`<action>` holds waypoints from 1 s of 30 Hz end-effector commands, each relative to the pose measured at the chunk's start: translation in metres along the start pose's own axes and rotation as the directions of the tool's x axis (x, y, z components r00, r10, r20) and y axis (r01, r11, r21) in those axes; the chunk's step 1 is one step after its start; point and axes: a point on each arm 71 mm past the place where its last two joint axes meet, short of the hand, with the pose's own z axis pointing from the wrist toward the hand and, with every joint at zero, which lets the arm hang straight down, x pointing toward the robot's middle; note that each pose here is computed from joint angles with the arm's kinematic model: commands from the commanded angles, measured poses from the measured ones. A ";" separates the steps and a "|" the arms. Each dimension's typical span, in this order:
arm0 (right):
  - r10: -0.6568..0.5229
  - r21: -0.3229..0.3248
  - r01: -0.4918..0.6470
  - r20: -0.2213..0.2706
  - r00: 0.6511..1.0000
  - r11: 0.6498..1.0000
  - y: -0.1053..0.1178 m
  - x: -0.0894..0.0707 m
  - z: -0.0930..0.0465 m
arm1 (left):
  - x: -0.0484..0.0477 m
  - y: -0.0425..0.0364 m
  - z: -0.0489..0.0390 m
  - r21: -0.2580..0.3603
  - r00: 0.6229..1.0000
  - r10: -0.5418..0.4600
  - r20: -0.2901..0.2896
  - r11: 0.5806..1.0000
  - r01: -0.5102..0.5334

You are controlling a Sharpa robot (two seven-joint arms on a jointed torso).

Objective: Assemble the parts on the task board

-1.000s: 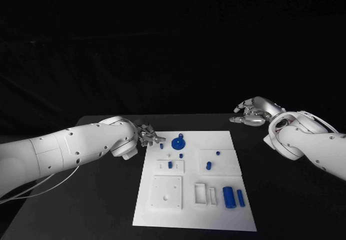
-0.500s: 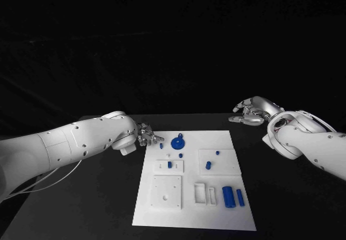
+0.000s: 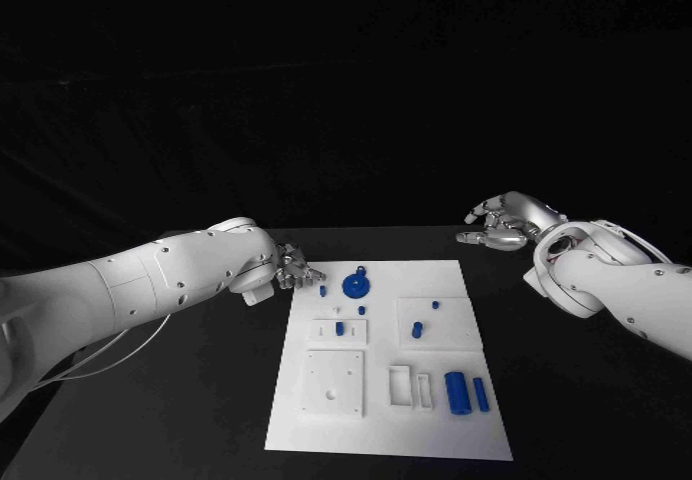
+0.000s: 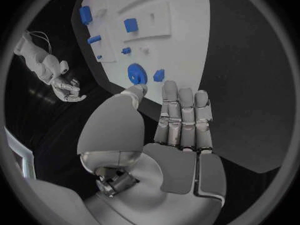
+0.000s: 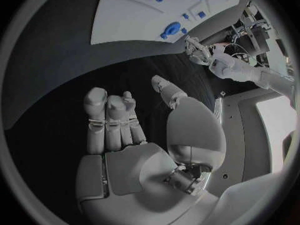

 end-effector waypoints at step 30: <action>0.001 -0.016 -0.001 -0.009 1.000 1.000 0.003 0.001 0.000 | 0.0136 -0.0050 0.0147 -0.009 0.995 0.012 -0.097 1.000 -0.013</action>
